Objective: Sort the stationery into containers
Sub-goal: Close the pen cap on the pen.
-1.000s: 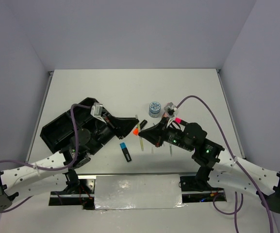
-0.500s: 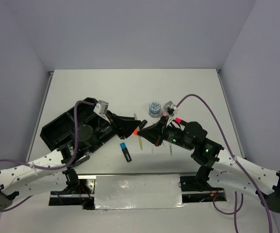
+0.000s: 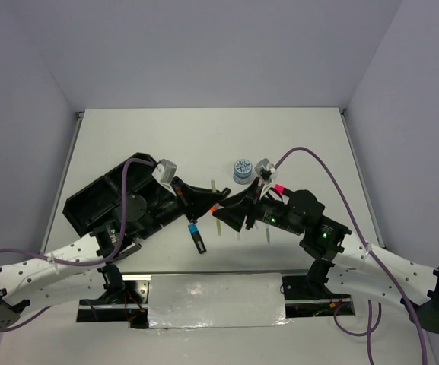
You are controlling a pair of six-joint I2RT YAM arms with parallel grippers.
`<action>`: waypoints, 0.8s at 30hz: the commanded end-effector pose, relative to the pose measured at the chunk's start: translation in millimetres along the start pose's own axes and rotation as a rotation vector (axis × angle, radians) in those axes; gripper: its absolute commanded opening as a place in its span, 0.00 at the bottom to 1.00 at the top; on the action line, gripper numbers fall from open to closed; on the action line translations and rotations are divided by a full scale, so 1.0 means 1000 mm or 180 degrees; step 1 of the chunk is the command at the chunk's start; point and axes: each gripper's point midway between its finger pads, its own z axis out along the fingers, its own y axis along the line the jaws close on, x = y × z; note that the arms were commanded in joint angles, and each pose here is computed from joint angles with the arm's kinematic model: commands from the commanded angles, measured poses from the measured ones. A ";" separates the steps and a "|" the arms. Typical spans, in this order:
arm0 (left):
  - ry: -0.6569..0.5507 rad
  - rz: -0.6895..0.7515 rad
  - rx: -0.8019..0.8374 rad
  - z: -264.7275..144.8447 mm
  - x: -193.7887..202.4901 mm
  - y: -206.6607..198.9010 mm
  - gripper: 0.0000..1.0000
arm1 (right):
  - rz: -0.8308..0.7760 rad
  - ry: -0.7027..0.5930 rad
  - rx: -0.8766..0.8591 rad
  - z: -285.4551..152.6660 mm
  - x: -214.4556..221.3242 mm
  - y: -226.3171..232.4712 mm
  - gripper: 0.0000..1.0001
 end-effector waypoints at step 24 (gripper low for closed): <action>-0.0386 0.0463 0.0279 -0.004 -0.061 -0.040 0.84 | -0.0154 -0.0116 -0.0428 0.009 -0.024 0.031 0.00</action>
